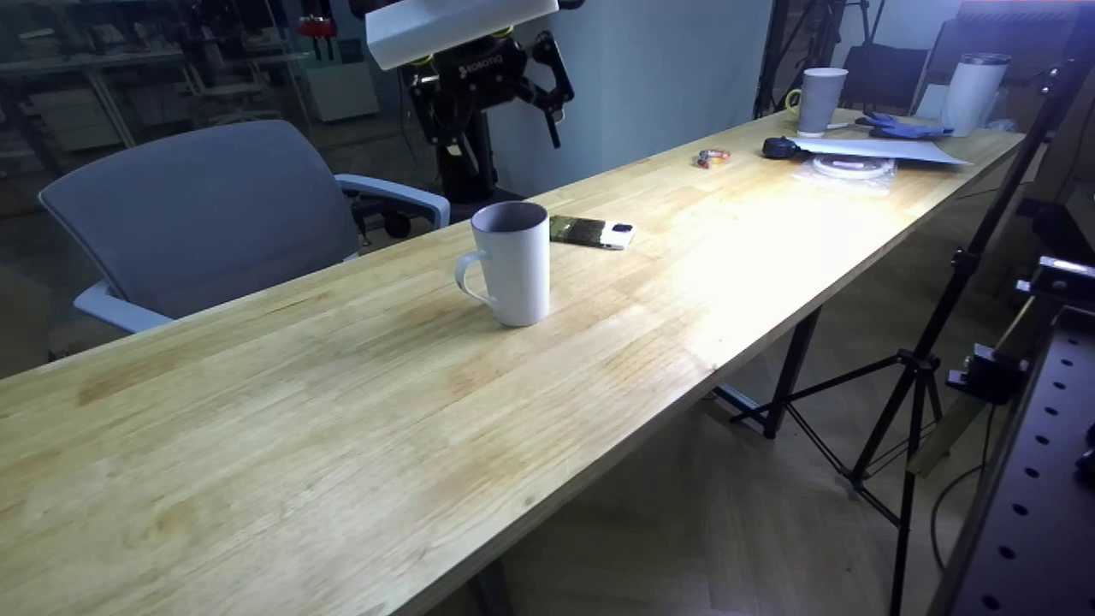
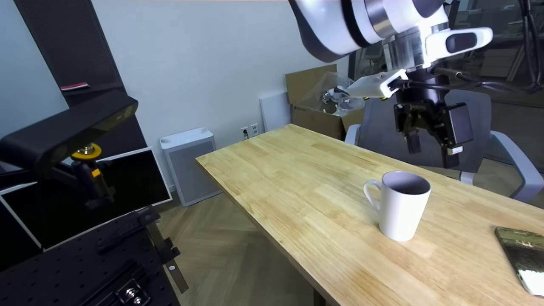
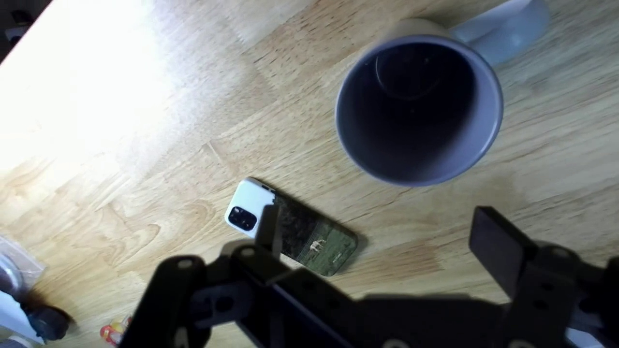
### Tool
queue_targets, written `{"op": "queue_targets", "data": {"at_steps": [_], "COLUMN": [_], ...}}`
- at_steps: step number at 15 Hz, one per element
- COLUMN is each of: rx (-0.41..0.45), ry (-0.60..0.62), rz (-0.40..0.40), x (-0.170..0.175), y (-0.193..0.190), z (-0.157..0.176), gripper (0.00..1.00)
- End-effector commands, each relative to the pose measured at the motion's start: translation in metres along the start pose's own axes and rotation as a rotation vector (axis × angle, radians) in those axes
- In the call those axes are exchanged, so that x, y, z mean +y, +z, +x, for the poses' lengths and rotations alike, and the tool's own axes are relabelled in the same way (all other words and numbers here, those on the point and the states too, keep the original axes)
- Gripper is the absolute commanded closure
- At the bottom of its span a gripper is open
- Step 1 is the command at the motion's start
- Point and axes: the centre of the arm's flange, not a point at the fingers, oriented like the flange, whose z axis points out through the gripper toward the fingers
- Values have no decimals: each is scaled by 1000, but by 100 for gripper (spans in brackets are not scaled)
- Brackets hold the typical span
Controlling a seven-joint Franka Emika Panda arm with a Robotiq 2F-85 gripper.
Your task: Move the mug to the left.
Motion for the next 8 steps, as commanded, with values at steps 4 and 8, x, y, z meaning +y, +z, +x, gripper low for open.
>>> {"op": "queue_targets", "data": {"at_steps": [4, 8], "rx": [-3, -9], "ry": [18, 11], "rz": [2, 4], "x": [11, 9], "y": [-2, 1], "z": [5, 3], "gripper": [0, 0]}}
